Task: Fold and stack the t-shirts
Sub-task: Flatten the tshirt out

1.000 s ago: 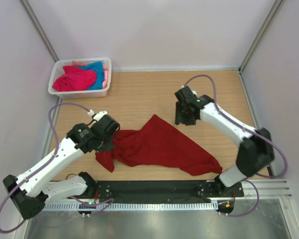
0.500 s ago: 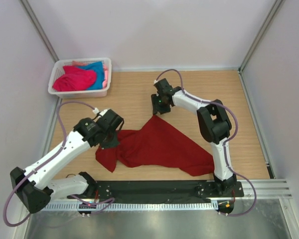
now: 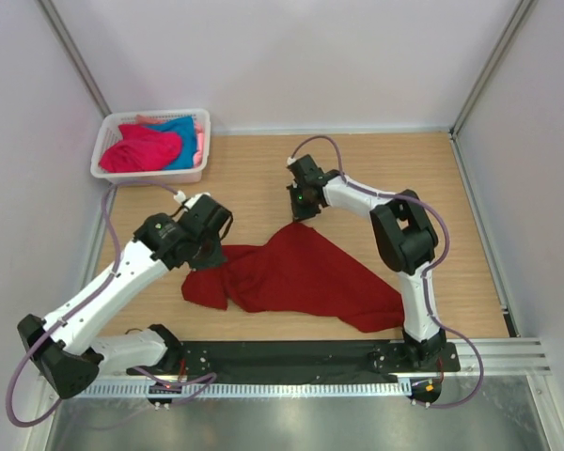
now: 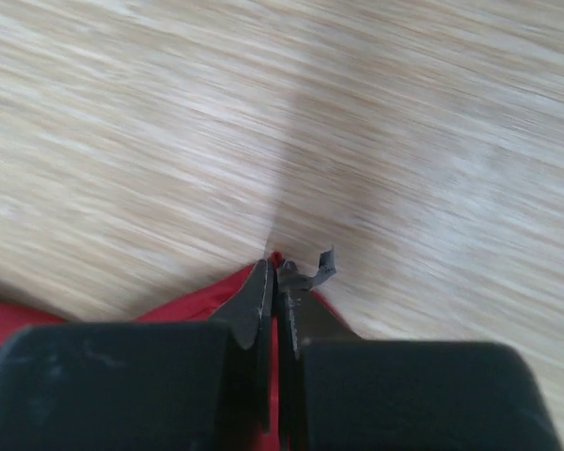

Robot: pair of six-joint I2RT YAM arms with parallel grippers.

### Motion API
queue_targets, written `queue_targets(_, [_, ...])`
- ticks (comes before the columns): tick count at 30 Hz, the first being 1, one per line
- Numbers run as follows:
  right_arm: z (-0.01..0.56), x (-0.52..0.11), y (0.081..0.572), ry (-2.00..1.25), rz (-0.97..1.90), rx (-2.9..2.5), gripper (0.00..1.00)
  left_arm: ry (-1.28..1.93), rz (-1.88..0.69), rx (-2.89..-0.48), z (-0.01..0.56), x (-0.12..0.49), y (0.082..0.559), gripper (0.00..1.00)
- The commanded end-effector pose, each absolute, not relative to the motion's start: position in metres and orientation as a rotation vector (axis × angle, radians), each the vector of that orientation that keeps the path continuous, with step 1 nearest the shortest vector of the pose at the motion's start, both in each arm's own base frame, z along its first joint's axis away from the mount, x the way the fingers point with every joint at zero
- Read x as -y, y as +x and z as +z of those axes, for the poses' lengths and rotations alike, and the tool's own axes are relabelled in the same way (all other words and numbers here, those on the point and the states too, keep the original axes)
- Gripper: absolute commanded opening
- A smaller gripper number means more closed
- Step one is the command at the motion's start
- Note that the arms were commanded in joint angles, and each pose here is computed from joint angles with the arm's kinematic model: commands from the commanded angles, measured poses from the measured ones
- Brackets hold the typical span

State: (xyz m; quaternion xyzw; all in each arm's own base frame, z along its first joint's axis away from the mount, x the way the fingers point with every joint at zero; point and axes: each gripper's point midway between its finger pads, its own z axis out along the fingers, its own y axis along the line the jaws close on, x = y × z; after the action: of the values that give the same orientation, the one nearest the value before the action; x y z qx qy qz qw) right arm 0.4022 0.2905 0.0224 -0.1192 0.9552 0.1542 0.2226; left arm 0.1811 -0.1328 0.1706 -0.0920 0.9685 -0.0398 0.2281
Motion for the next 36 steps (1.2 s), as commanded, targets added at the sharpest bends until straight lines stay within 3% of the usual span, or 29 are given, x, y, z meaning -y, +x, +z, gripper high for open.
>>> queue_targets(1, [0.097, -0.263, 0.427, -0.267, 0.237, -2.512, 0.01, -0.189, -0.132, -2.508, 0.223, 0.131, 0.206, 0.00])
queue_targets(4, [0.182, -0.220, 0.450, -0.104, 0.127, -2.386, 0.01, -0.111, -0.067, -2.391, 0.271, 0.128, 0.232, 0.00])
queue_targets(7, [0.285, -0.160, 0.443, 0.062, -0.005, -2.208, 0.01, -0.049, -0.033, -2.280, 0.322, 0.127, 0.253, 0.00])
queue_targets(8, [0.340, -0.135, 0.429, 0.136, -0.029, -2.091, 0.01, -0.053, -0.074, -2.210, 0.354, 0.127, 0.256, 0.00])
queue_targets(11, [0.413, -0.089, 0.381, 0.230, -0.081, -1.964, 0.01, -0.025, -0.077, -2.139, 0.389, 0.121, 0.257, 0.00])
queue_targets(15, [0.472, -0.049, 0.321, 0.372, -0.044, -1.826, 0.01, -0.034, -0.226, -2.012, 0.445, 0.114, 0.238, 0.00])
queue_targets(21, [0.508, -0.008, 0.231, 0.464, 0.084, -1.669, 0.01, 0.134, -0.531, -1.974, 0.448, 0.131, 0.187, 0.00])
queue_targets(27, [0.499, -0.013, 0.190, 0.413, 0.211, -1.738, 0.01, 0.322, -0.746, -2.064, 0.428, 0.154, 0.144, 0.00])
queue_targets(32, [0.451, -0.019, 0.189, 0.384, 0.207, -1.810, 0.01, 0.381, -0.846, -2.186, 0.377, 0.199, 0.163, 0.00])
queue_targets(36, [0.405, -0.018, 0.209, 0.360, 0.086, -1.881, 0.01, 0.405, -0.672, -2.336, 0.305, 0.213, 0.201, 0.01])
